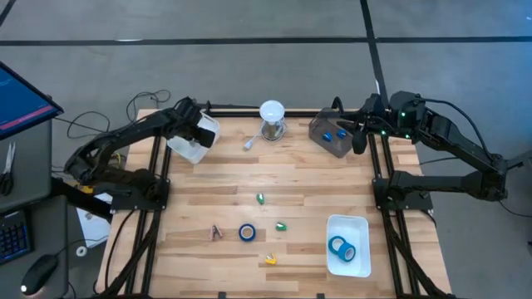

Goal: Pick and place Stapler, Stapler remover, tape
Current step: Put the pink staple remover into the top white bin

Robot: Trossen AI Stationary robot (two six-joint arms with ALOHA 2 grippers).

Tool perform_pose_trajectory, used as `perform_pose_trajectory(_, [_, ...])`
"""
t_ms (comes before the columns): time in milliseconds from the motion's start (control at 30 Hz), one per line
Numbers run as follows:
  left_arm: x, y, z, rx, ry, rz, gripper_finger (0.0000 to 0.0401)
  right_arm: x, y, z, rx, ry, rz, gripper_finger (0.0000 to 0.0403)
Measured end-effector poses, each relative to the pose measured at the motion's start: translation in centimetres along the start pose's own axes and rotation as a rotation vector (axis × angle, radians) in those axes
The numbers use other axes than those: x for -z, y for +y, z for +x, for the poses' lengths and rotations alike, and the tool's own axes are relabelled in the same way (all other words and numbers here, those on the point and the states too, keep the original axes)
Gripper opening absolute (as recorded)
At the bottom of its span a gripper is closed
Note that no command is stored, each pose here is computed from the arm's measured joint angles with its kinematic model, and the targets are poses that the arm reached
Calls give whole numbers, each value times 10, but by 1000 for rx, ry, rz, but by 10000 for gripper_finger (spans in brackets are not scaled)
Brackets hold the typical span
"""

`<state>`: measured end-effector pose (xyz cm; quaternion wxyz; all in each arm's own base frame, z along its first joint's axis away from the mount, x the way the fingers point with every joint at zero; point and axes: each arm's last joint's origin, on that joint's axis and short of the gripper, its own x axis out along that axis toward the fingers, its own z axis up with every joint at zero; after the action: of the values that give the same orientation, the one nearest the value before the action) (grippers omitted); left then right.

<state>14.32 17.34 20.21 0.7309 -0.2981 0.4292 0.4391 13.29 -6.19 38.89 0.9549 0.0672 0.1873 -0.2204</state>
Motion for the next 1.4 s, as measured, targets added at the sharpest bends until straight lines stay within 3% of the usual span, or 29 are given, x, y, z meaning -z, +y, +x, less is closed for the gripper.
perform_pose_trajectory(333, [12,-14,-53,105,-184,51,23,0,0,0,1,0,-3,118])
perform_pose_trajectory(467, [23,-20,-60,125,-142,56,3,0,0,0,1,0,-3,118])
perform_pose_trajectory(767, [40,-46,-68,145,-93,127,2,0,0,0,1,0,-4,118])
perform_pose_trajectory(1033, [44,-66,-95,95,-24,251,2,0,0,0,0,0,-3,118])
perform_pose_trajectory(1400, [55,-125,-112,138,89,490,2,0,0,0,0,1,-1,118])
